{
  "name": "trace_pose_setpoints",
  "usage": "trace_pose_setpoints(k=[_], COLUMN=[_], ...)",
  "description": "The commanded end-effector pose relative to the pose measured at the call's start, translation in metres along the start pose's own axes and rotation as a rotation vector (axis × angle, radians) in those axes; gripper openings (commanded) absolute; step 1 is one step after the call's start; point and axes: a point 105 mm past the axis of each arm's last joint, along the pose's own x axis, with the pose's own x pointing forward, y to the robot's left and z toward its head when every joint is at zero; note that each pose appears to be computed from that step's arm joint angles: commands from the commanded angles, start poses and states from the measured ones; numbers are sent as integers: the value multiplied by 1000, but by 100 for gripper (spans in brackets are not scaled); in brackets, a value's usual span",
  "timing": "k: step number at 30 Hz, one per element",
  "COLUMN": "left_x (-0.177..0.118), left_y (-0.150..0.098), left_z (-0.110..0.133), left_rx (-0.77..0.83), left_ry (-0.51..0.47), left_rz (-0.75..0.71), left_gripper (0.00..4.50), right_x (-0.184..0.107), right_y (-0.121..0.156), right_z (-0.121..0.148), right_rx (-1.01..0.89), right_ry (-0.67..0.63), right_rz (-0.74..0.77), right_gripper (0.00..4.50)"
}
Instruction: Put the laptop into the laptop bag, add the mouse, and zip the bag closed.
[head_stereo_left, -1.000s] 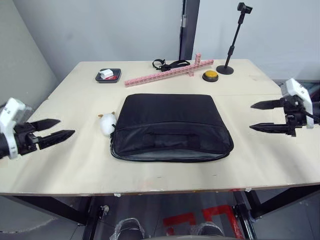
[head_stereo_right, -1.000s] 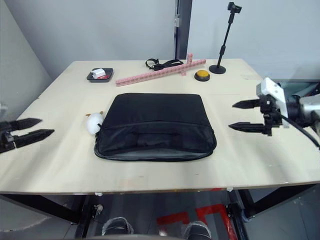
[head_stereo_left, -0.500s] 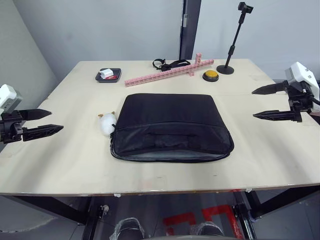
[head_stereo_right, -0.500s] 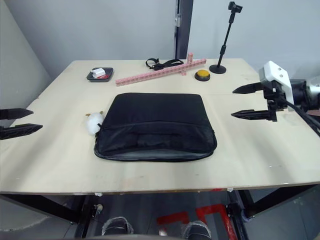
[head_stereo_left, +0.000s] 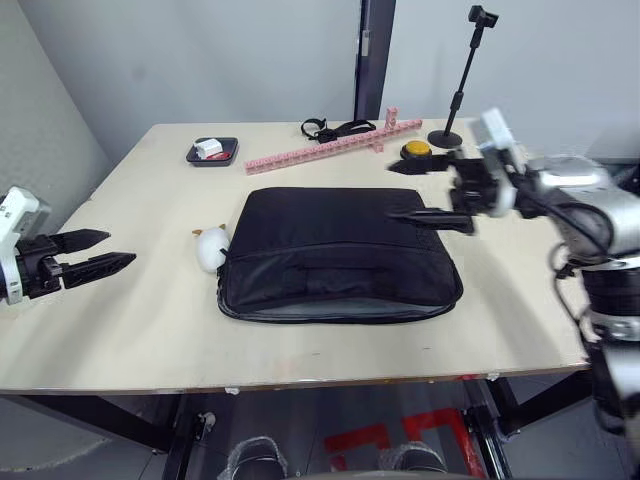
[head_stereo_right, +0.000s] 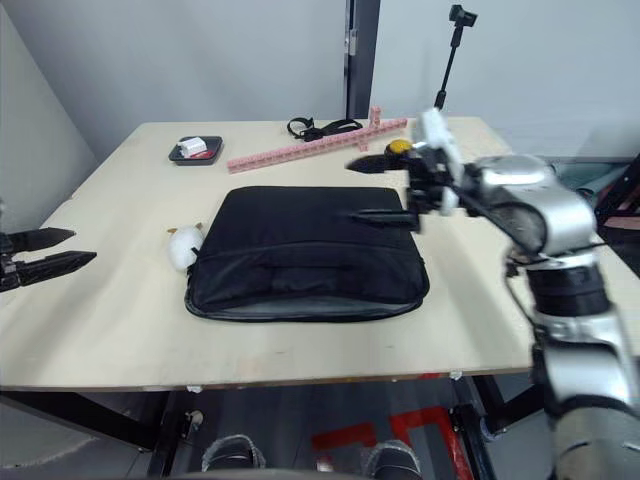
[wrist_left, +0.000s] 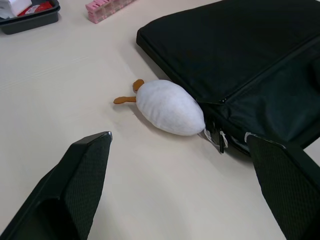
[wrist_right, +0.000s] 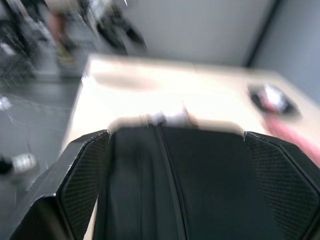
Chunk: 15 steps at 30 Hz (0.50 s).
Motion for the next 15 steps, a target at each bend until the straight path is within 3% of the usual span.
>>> trace_pose_setpoints(k=[1,10,15], left_x=[-4,-13,-14], left_y=[-1,-10,-10], left_z=[11,1,2], left_rx=[44,16,13], left_ry=[-52,-54,-56], left_rz=[41,71,83], left_gripper=[447,447,447], right_x=[30,74,87], right_y=[0,5,4], right_z=[12,-7,-40], right_rx=[-42,-55,-25], right_ry=[-76,-106,-50], right_rz=[3,38,52], right_gripper=[450,450,450])
